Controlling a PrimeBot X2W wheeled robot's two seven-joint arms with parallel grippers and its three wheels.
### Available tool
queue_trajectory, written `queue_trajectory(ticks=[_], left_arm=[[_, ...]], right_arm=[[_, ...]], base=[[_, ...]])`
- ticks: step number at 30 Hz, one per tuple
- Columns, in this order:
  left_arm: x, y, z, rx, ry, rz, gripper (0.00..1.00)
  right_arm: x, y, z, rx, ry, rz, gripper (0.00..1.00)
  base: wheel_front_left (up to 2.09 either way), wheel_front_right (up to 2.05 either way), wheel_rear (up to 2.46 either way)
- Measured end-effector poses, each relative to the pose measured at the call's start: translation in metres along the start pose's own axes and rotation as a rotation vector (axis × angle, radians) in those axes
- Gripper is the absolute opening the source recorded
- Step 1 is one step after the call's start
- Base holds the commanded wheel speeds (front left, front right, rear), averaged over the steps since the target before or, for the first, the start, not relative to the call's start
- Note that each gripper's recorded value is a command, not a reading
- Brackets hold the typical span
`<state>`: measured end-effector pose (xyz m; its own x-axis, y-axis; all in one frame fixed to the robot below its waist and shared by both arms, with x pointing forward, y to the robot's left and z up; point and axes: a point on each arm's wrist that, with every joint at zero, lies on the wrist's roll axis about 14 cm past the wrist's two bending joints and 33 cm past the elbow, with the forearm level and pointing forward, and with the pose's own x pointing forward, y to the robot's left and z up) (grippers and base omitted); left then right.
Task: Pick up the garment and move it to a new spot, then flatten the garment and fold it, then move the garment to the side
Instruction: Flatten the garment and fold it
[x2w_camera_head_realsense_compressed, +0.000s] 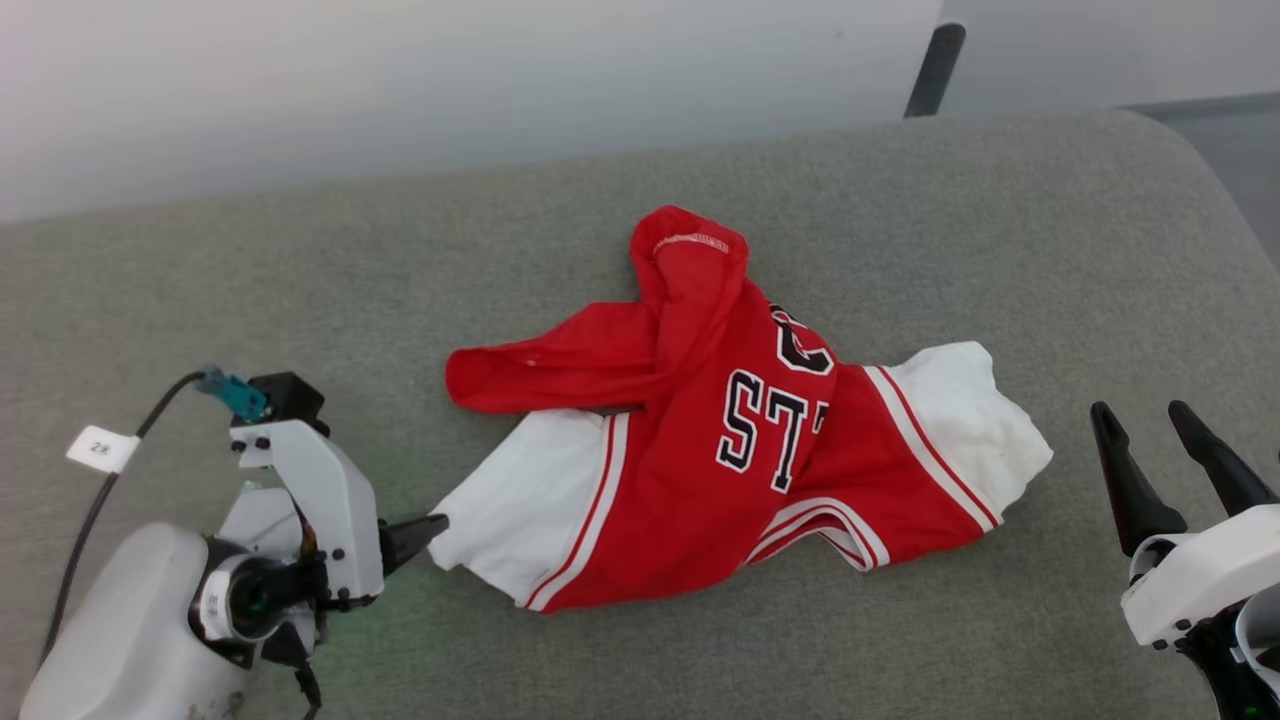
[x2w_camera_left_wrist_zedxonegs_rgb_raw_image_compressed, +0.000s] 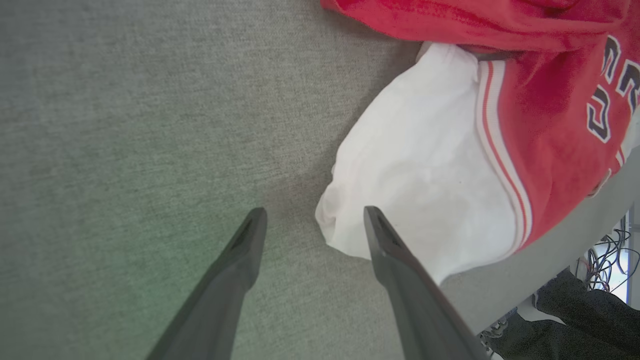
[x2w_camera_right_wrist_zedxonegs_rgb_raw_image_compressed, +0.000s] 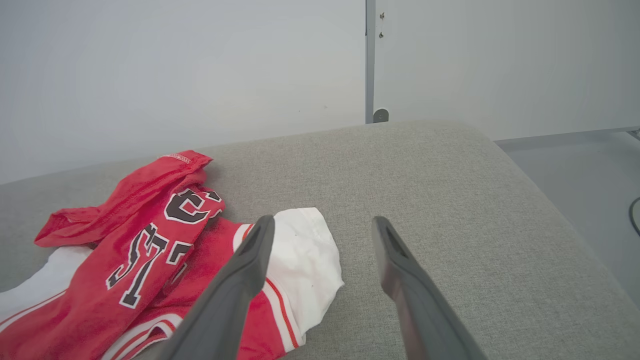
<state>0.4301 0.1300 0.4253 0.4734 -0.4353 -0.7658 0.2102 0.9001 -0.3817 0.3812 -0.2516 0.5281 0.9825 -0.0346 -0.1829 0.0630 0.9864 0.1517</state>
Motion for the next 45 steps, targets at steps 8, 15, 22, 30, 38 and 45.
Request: queue_trajectory(ticks=[8,15,22,30,38,45], left_arm=[[0.025,0.011,-0.010,0.016,0.091,0.036,1.00],[0.038,0.017,-0.011,-0.027,0.121,0.037,0.00],[0.031,0.028,-0.004,-0.046,0.090,0.054,0.00],[0.006,0.058,0.009,-0.075,0.017,0.121,0.00],[-0.014,0.063,0.020,-0.087,-0.069,0.125,0.14],[-0.008,0.037,0.017,-0.011,-0.062,0.068,1.00]], right_arm=[[0.004,-0.006,-0.008,0.011,0.019,-0.024,1.00],[0.009,-0.006,-0.010,0.019,0.025,-0.025,1.00],[0.013,-0.003,-0.011,0.019,0.029,-0.018,1.00],[0.019,0.007,-0.012,0.016,0.040,0.012,1.00],[0.024,0.018,-0.011,0.012,0.048,0.047,1.00],[0.027,0.023,-0.006,-0.008,0.030,0.061,1.00]], base=[[0.00,0.00,0.00],[0.00,0.00,0.00],[0.00,0.00,0.00],[0.00,0.00,0.00],[0.00,0.00,0.00],[0.00,0.00,0.00]])
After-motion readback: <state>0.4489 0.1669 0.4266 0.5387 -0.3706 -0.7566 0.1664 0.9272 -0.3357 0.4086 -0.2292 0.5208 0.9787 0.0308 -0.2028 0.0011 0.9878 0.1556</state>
